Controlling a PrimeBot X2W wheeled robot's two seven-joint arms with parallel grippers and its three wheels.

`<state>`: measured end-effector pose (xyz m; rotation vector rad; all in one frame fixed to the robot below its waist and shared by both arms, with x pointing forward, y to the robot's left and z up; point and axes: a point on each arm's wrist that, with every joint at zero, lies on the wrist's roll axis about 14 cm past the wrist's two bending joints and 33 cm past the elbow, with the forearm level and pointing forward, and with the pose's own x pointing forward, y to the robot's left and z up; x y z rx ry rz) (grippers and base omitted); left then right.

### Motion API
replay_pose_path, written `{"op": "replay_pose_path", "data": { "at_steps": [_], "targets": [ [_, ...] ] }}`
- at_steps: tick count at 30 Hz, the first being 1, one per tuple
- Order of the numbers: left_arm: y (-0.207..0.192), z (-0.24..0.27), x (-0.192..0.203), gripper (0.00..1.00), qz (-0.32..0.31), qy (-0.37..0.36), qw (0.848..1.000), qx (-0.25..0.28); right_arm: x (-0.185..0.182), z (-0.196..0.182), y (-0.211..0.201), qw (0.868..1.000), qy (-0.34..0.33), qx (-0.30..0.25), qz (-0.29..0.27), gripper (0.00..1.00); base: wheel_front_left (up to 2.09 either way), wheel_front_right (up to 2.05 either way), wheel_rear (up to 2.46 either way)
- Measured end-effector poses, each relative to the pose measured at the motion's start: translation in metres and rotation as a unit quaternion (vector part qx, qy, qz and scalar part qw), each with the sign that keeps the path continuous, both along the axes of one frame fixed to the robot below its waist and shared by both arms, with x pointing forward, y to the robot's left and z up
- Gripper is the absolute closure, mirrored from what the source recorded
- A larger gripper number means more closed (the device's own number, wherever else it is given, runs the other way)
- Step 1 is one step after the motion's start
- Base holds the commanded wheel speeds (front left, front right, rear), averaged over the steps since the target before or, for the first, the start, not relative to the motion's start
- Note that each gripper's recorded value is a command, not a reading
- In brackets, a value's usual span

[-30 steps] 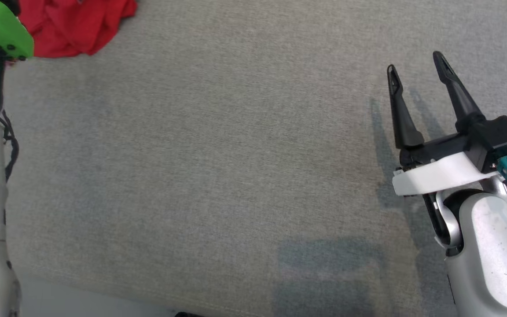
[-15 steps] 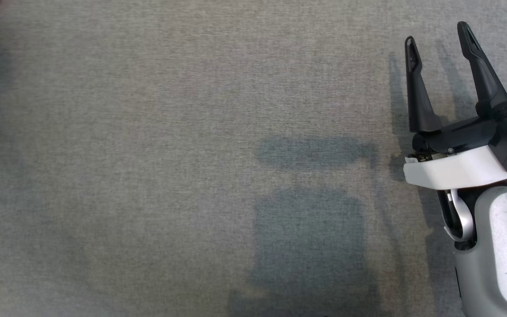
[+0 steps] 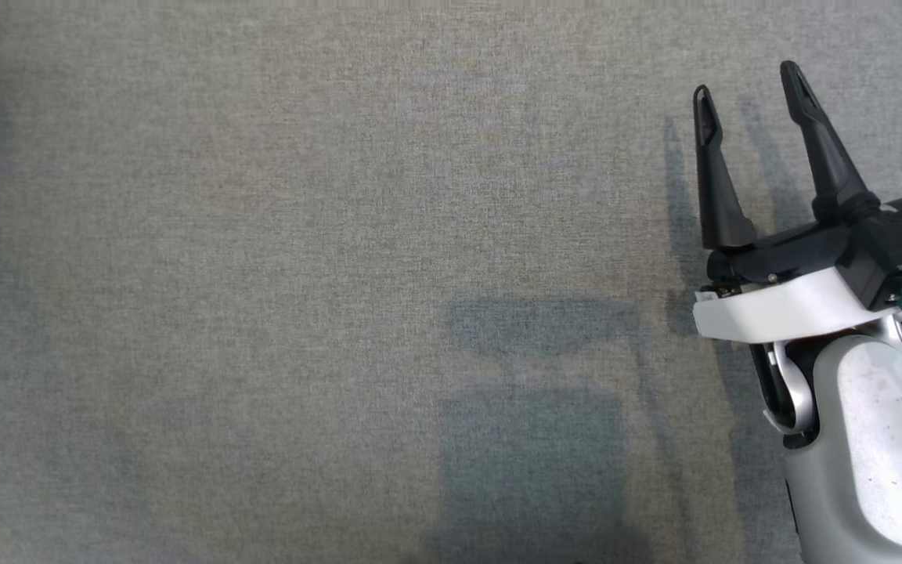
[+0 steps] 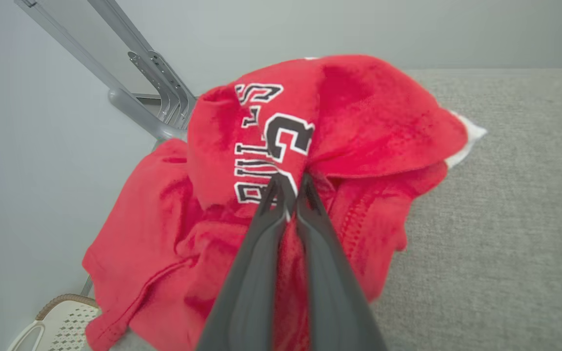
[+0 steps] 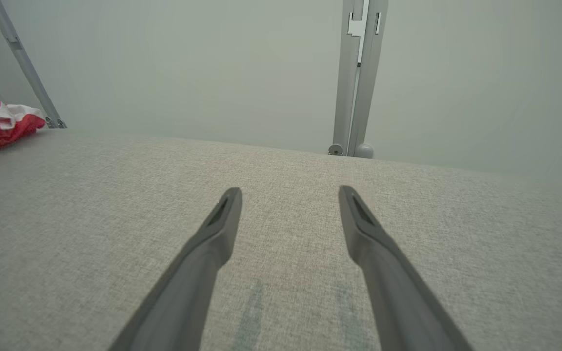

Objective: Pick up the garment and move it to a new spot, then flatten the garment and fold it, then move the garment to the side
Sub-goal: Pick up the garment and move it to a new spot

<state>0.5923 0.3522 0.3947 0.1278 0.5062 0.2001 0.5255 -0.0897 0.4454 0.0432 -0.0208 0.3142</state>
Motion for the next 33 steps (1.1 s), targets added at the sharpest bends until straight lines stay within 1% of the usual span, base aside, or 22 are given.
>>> {"op": "replay_pose_path", "data": {
  "at_steps": [5,8,11,15,17,19,20,23,24,28,29,31,33],
  "targets": [
    [-0.012,0.046,0.005,1.0,-0.034,-0.039,0.999,0.017,-0.012,0.016,-0.002,1.0,-0.008,0.01,-0.004,0.0,0.0,0.0,0.0],
    [-0.028,0.081,0.008,1.0,-0.054,-0.076,0.996,0.013,-0.022,0.026,-0.006,1.0,-0.013,0.016,-0.01,0.0,0.0,0.0,0.0],
    [-0.066,0.116,0.013,1.0,-0.11,-0.108,0.988,0.017,-0.033,0.038,-0.012,0.999,-0.019,0.025,-0.018,0.0,0.0,0.0,0.0],
    [-0.125,0.157,0.004,1.0,-0.194,-0.143,0.97,0.009,-0.051,0.052,-0.022,0.998,-0.025,0.039,-0.032,0.0,0.0,0.0,0.0],
    [-0.159,0.175,-0.008,1.0,-0.242,-0.154,0.958,0.002,-0.062,0.058,-0.027,0.998,-0.028,0.048,-0.038,0.0,0.0,0.0,0.0],
    [-0.192,0.198,-0.021,1.0,-0.292,-0.175,0.94,-0.001,-0.072,0.064,-0.034,0.997,-0.031,0.052,-0.047,0.0,0.0,0.0,0.0],
    [-0.225,0.224,-0.037,1.0,-0.336,-0.199,0.92,-0.02,-0.082,0.069,-0.042,0.996,-0.035,0.056,-0.059,0.0,0.0,0.0,0.0],
    [-0.271,0.256,-0.063,1.0,-0.393,-0.233,0.887,-0.064,-0.094,0.079,-0.059,0.994,-0.047,0.057,-0.081,0.0,0.0,0.0,0.0],
    [-0.288,0.266,-0.073,1.0,-0.413,-0.243,0.874,-0.083,-0.099,0.082,-0.066,0.993,-0.052,0.056,-0.091,0.0,0.0,0.0,0.0],
    [-0.344,0.288,-0.111,1.0,-0.473,-0.282,0.819,-0.161,-0.113,0.092,-0.096,0.988,-0.067,0.052,-0.132,0.0,0.0,0.0,0.0],
    [-0.354,0.284,-0.119,1.0,-0.483,-0.284,0.809,-0.178,-0.116,0.094,-0.102,0.986,-0.069,0.053,-0.141,0.0,0.0,0.0,0.0],
    [-0.371,0.265,-0.133,1.0,-0.493,-0.278,0.799,-0.205,-0.123,0.094,-0.113,0.984,-0.07,0.053,-0.157,0.0,0.0,0.0,0.0],
    [-0.381,0.234,-0.143,1.0,-0.486,-0.261,0.8,-0.238,-0.128,0.092,-0.123,0.982,-0.068,0.052,-0.171,0.0,0.0,0.0,0.0]
  ]
}}
